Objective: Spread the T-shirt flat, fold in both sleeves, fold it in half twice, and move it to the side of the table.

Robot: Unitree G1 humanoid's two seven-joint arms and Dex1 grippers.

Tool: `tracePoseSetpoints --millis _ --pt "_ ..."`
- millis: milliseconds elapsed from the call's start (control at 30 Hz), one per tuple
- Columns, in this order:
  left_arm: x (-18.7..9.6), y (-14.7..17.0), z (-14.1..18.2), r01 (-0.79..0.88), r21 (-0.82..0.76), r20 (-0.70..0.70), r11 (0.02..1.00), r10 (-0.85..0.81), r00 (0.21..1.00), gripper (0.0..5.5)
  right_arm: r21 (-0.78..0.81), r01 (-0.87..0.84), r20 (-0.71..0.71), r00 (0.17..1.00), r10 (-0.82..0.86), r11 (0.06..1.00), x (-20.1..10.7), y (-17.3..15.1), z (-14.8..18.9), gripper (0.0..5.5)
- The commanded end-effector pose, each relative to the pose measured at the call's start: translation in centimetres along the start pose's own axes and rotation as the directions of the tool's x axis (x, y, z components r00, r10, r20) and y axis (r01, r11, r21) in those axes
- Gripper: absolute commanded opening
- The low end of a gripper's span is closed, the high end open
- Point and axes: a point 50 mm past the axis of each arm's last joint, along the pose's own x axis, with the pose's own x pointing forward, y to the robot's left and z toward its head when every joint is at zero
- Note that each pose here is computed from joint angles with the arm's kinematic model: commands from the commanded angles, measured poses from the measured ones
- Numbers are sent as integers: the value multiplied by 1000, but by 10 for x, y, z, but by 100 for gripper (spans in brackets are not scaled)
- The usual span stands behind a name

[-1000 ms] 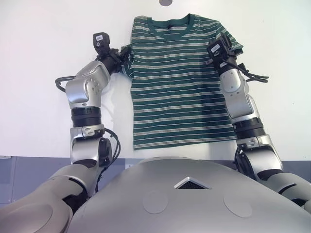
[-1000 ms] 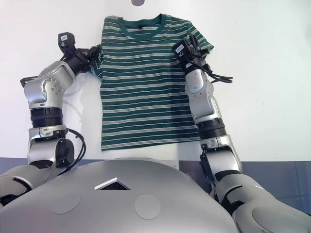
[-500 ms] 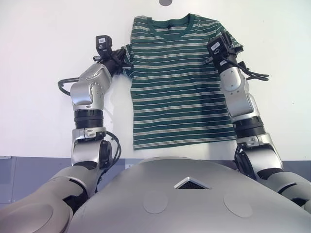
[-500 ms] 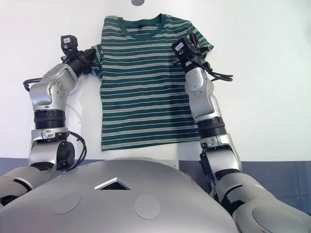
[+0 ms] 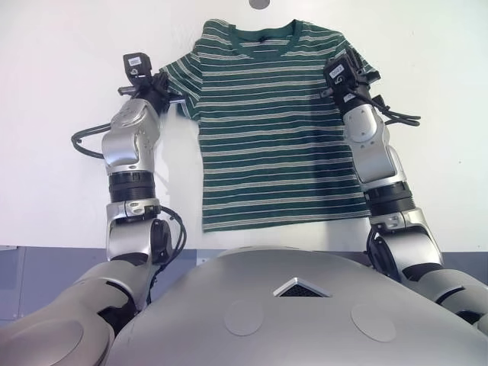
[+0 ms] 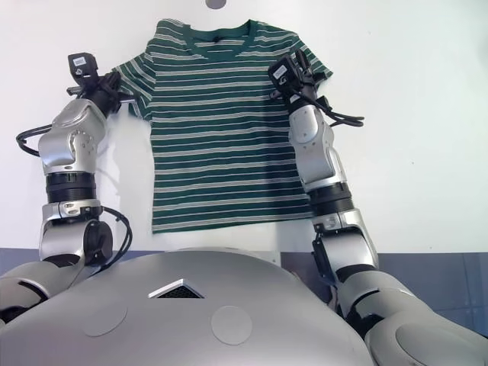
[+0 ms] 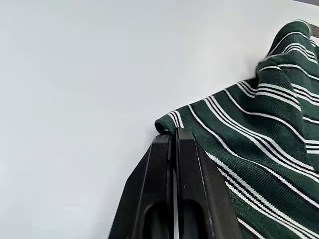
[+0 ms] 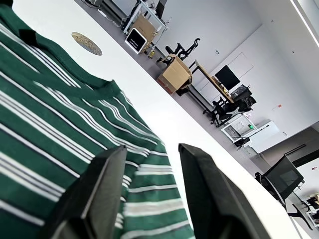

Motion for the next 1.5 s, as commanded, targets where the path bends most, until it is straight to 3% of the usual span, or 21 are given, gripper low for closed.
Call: tracePoseSetpoints --millis 33,200,333,467,700,867,1167,1333,1433,1500 --pt "-6 5 1 -55 9 15 998 55 998 2 -3 7 2 1000 -7 1000 1 -2 1 197" --pt "-17 -8 -4 -77 -6 58 997 77 995 2 -5 5 2 1000 -4 1000 1 -1 1 197" --pt "-24 -24 12 -37 191 187 981 0 982 2 -8 1 3 1000 -1 1000 2 -1 1 197" --pt "-26 -37 21 -2 292 242 956 -72 968 2 -7 -2 2 1000 2 1000 1 1 1 197" --pt "-34 -81 8 272 391 131 879 -345 929 2 2 1 -2 1000 -1 1000 0 3 1 197" --pt "-31 -110 -3 375 385 46 844 -423 905 2 2 -4 5 1000 4 1000 2 4 4 197" --pt "-36 -122 16 412 322 130 852 -471 872 170 18 28 23 999 -28 999 3 0 7 197" --pt "-44 -125 54 397 281 351 874 -478 805 202 305 132 11 990 -142 943 17 -29 21 197" --pt "-44 -120 61 365 268 410 892 -448 794 206 499 183 -110 983 -147 847 29 -44 10 247" --pt "-43 -118 62 354 267 425 896 -439 792 206 589 216 -193 973 -124 778 32 -47 -3 247"
